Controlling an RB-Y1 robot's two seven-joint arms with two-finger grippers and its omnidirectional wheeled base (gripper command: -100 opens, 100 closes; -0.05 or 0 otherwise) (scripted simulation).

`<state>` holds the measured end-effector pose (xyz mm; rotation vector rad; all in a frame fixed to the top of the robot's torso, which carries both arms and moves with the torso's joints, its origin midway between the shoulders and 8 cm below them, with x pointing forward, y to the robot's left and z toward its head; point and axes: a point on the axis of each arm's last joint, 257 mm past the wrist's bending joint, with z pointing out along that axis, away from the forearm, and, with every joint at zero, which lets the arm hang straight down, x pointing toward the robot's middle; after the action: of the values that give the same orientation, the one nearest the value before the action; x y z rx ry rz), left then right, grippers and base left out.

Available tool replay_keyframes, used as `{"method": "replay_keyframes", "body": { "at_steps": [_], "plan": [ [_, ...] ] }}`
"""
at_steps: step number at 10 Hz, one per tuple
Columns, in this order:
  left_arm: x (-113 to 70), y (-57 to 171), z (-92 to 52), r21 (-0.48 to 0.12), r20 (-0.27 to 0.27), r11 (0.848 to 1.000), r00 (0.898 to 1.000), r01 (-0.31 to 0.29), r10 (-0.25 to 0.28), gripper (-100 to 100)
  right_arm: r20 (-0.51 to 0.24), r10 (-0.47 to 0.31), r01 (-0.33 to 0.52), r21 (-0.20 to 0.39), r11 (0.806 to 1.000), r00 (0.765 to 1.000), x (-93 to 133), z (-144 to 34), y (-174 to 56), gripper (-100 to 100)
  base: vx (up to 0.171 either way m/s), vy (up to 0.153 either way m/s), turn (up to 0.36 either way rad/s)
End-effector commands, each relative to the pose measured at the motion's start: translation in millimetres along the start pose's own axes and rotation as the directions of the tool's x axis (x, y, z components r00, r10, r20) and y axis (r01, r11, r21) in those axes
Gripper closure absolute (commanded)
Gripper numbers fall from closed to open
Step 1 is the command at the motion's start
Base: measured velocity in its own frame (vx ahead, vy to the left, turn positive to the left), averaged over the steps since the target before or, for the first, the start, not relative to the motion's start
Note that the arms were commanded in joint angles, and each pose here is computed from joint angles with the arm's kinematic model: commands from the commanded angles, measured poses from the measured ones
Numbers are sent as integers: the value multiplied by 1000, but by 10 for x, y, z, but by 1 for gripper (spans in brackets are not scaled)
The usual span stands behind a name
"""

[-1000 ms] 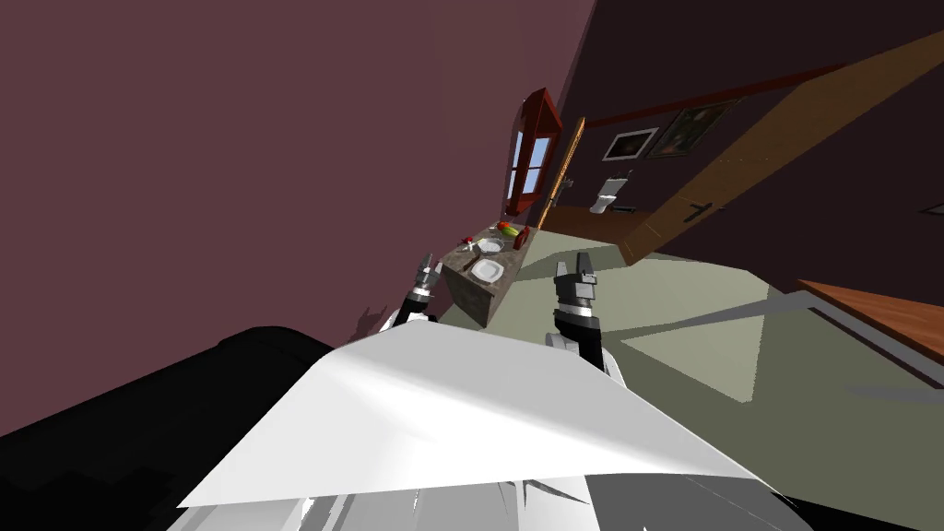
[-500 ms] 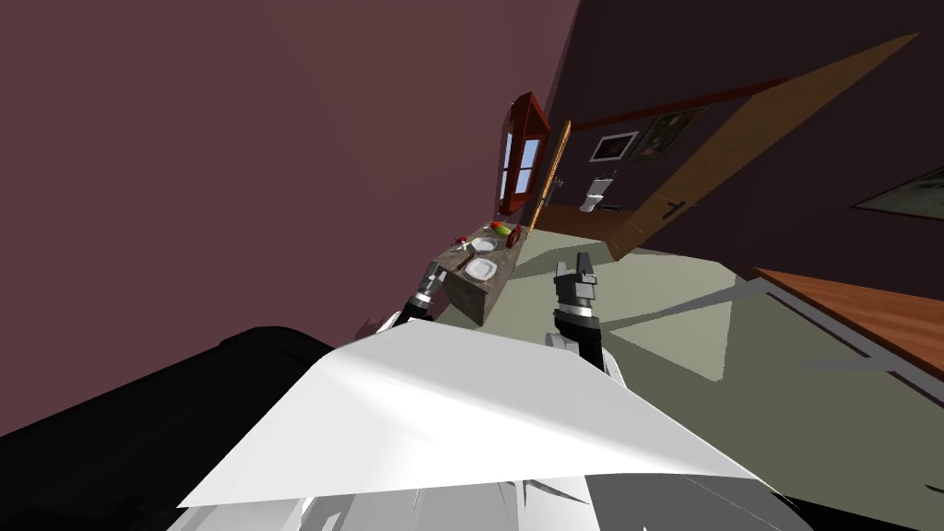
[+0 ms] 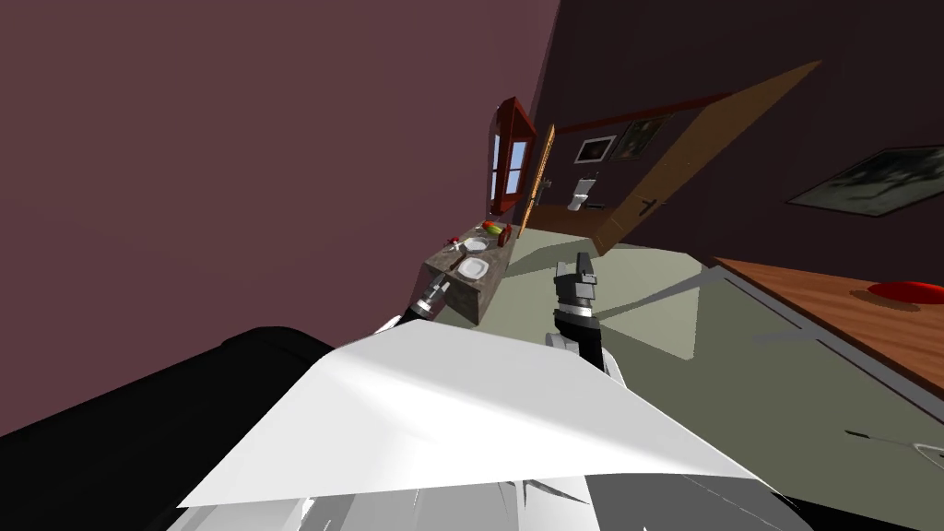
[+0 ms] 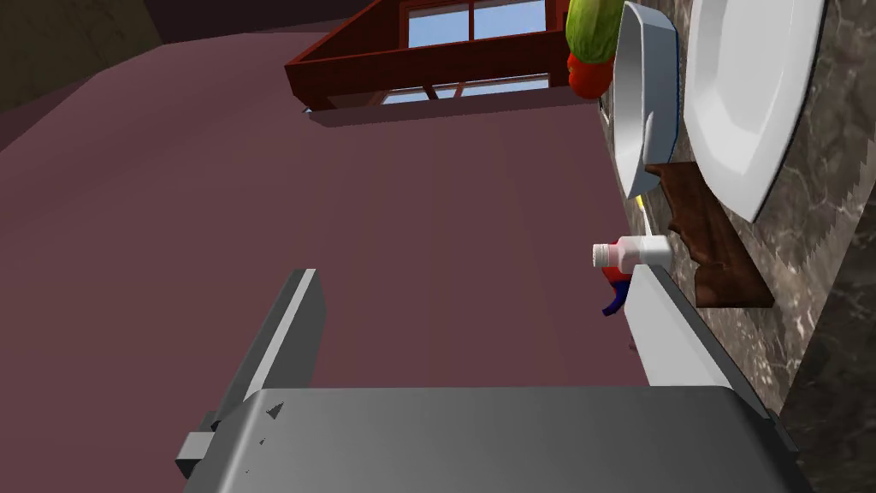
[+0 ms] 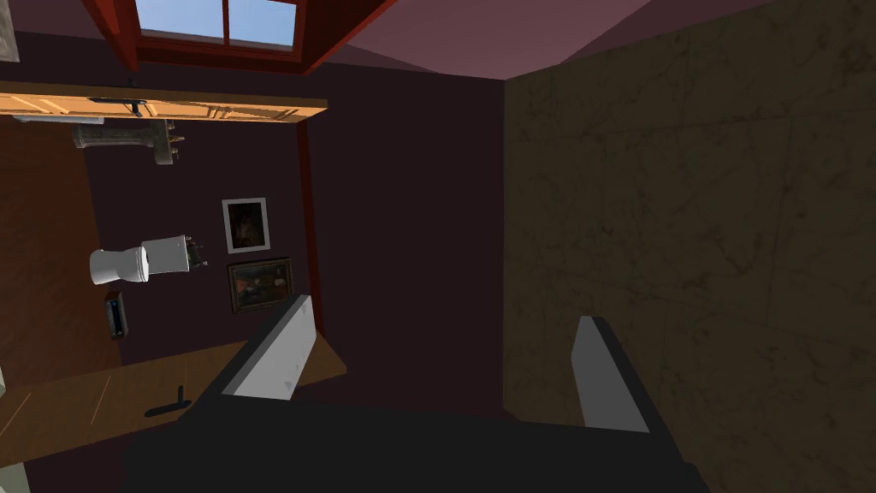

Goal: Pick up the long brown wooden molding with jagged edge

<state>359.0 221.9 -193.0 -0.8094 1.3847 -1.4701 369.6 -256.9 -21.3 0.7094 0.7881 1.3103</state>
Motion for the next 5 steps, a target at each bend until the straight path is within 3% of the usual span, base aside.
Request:
{"method": "replay_keyframes", "body": {
  "at_steps": [1, 2, 4, 5],
  "plan": [
    [30, 115, -58, -36, -38, 999, 999, -15, 13, -100, 0, 0, 0, 0, 1000, 1000, 0, 0, 0, 0, -10, -47, -78],
    [137, 319, -163, -84, -68, 996, 998, 2, -8, -100, 0, 0, 0, 0, 1000, 1000, 0, 0, 0, 0, -9, -61, -132],
    [108, 343, -204, -101, -95, 994, 995, -28, 18, -100, 0, 0, 0, 0, 1000, 1000, 0, 0, 0, 0, 0, -46, -42],
    [198, 551, -344, -155, -131, 988, 991, -24, 3, -100, 0, 0, 0, 0, 1000, 1000, -1, 0, 0, 0, 9, -43, -163]
  ]
}}
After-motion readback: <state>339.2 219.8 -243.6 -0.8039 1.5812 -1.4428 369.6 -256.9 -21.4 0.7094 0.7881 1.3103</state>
